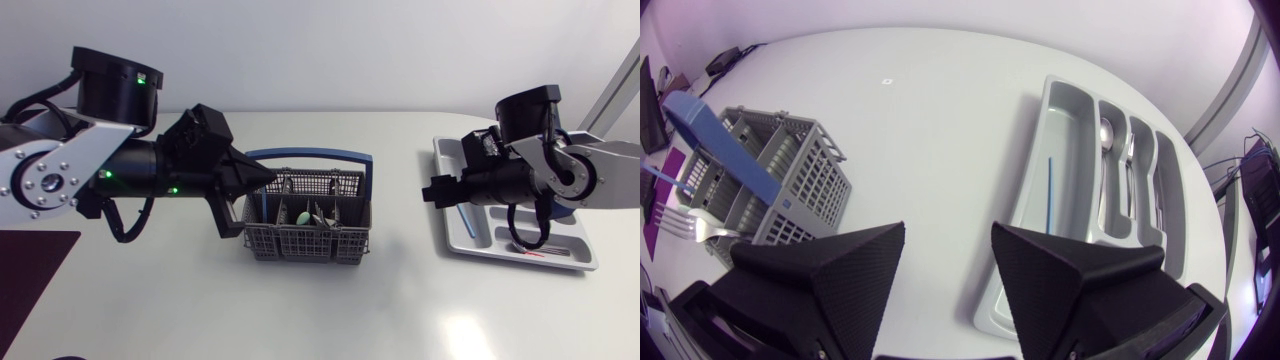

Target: Unload the cutlery basket into the drawer organizer.

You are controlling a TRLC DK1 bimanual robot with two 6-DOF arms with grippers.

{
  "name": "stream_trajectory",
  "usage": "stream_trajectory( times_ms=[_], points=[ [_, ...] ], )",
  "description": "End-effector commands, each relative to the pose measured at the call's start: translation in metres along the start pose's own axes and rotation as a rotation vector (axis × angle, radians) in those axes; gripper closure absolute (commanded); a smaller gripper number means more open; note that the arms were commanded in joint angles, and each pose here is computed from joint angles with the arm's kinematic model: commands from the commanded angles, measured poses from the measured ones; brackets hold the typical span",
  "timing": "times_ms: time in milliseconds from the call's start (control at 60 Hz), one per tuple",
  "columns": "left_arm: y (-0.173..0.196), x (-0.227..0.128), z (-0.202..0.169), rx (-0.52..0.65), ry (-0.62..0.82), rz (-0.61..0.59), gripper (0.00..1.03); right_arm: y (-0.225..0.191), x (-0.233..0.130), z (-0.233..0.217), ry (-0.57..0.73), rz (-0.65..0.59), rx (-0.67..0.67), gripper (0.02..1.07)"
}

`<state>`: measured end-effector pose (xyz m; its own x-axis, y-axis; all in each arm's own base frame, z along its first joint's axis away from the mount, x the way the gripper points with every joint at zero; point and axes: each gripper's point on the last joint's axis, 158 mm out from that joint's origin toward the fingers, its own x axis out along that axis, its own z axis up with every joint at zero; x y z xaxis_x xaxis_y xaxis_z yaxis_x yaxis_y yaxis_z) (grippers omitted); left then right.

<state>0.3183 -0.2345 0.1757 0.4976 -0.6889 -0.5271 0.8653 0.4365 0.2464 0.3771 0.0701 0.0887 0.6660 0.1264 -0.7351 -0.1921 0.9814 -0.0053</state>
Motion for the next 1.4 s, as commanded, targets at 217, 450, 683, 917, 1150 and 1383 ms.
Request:
stream_trajectory(
  times_ms=[217,450,683,917,1150,1383],
  points=[
    [0.015,-0.057,0.073,-0.013,-0.138,0.065,1.0,0.045,-0.037,0.001,-0.097,0.094,-0.167,0.43],
    [0.013,-0.091,0.108,-0.043,-0.198,0.08,1.0,0.08,-0.079,0.01,-0.224,0.175,-0.271,0.43],
    [-0.002,-0.099,0.118,-0.158,-0.22,-0.027,1.0,0.135,-0.121,0.001,-0.307,0.326,-0.383,0.43],
    [-0.025,-0.074,0.106,-0.279,-0.183,-0.194,1.0,0.175,-0.134,-0.014,-0.297,0.473,-0.442,0.43],
    [-0.036,-0.055,0.108,-0.389,-0.163,-0.325,1.0,0.201,-0.143,-0.016,-0.293,0.59,-0.456,0.43],
    [-0.04,-0.048,0.119,-0.449,-0.156,-0.379,1.0,0.229,-0.148,-0.014,-0.278,0.668,-0.481,0.43]
  ],
)
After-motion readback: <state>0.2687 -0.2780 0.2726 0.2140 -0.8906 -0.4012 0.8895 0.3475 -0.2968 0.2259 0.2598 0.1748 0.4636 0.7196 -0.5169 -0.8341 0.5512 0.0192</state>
